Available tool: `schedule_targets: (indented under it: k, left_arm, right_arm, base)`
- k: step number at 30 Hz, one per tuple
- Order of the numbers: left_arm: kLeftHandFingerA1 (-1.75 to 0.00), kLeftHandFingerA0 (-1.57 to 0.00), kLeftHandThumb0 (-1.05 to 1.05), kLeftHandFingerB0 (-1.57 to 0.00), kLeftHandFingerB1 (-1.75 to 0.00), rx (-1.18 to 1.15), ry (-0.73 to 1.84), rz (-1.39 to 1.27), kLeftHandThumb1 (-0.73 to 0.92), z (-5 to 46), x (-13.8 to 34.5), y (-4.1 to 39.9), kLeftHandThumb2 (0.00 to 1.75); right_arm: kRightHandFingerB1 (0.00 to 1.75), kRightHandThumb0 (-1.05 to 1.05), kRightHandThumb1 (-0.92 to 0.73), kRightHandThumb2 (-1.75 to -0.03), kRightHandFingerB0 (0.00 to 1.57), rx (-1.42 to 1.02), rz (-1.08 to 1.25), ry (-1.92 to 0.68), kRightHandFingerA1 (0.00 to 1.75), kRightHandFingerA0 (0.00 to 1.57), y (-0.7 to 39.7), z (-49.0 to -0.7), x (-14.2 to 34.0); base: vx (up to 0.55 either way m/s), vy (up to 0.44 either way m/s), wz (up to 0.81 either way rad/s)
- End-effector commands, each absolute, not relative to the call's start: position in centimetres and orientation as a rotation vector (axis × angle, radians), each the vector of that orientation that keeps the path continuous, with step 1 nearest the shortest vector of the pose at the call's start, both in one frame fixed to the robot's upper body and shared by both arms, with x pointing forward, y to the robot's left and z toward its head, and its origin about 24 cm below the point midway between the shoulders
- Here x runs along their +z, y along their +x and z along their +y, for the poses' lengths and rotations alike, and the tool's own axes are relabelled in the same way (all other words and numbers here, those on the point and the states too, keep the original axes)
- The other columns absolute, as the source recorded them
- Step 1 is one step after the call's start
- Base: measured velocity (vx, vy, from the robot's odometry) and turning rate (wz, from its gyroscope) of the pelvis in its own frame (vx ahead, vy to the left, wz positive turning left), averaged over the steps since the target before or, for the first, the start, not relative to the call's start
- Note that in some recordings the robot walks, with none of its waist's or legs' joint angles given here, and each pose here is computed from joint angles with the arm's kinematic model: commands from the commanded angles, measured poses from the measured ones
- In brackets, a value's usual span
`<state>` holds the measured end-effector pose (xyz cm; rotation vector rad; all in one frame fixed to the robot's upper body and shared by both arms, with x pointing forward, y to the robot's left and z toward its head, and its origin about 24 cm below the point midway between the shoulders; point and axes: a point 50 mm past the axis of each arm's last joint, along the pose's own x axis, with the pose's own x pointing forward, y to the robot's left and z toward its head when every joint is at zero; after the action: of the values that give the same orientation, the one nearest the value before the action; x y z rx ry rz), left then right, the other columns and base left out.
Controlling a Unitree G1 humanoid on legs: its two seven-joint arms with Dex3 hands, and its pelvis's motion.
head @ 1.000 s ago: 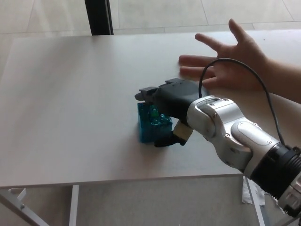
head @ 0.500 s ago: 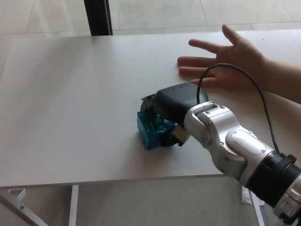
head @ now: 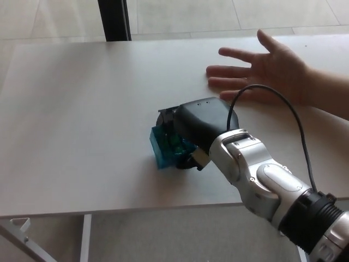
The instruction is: The robot uses its right hand to pick up a cube kept in the middle of the desk infront of it and hands it to a person
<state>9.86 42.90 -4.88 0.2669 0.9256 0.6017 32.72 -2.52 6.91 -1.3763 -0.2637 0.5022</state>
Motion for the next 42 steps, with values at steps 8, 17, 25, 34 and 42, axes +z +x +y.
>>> schedule_targets:
  k: [8,17,25,34,42]
  left_arm:
    - [-1.47,-0.57,-1.05,-0.2,-1.41,0.608,0.3,0.923,0.64,43.2,-4.8,9.0,0.93]
    - [-1.47,-0.64,-1.05,-0.3,-1.39,0.606,0.314,0.93,0.68,43.2,-4.8,8.6,0.89]
    - [-1.47,-0.62,-1.05,-0.24,-1.46,0.605,0.316,0.928,0.66,43.3,-4.8,8.5,0.89]
    - [-0.46,-0.68,-0.73,-0.45,-0.36,0.603,0.324,0.93,0.71,43.3,-4.8,8.2,0.62]
    - [-0.45,-0.67,-0.72,-0.45,-0.37,0.616,0.302,0.921,0.7,43.3,-4.9,8.0,0.62]
  right_arm:
    - [0.66,-0.35,-0.54,-0.59,0.92,0.031,-0.592,-1.348,1.63,0.78,36.8,-9.7,14.3]
    - [0.62,-0.39,-0.5,-0.58,0.93,-0.135,-0.594,-1.458,1.68,0.82,39.0,-15.0,18.4]
    - [0.6,-0.38,-0.51,-0.59,0.94,-0.159,-0.601,-1.524,1.64,0.84,39.6,-16.1,19.1]
    - [0.6,-0.39,-0.5,-0.59,0.94,-0.124,-0.582,-1.568,1.62,0.86,40.1,-15.6,17.5]
    - [0.6,-0.39,-0.56,-0.57,0.92,-0.086,-0.514,-1.609,1.61,0.82,40.4,-14.8,16.0]
  base:
    - [0.0,0.0,0.0]
    - [0.0,0.0,0.0]
    - [0.0,0.0,0.0]
    - [0.0,0.0,0.0]
    - [0.0,0.0,0.0]
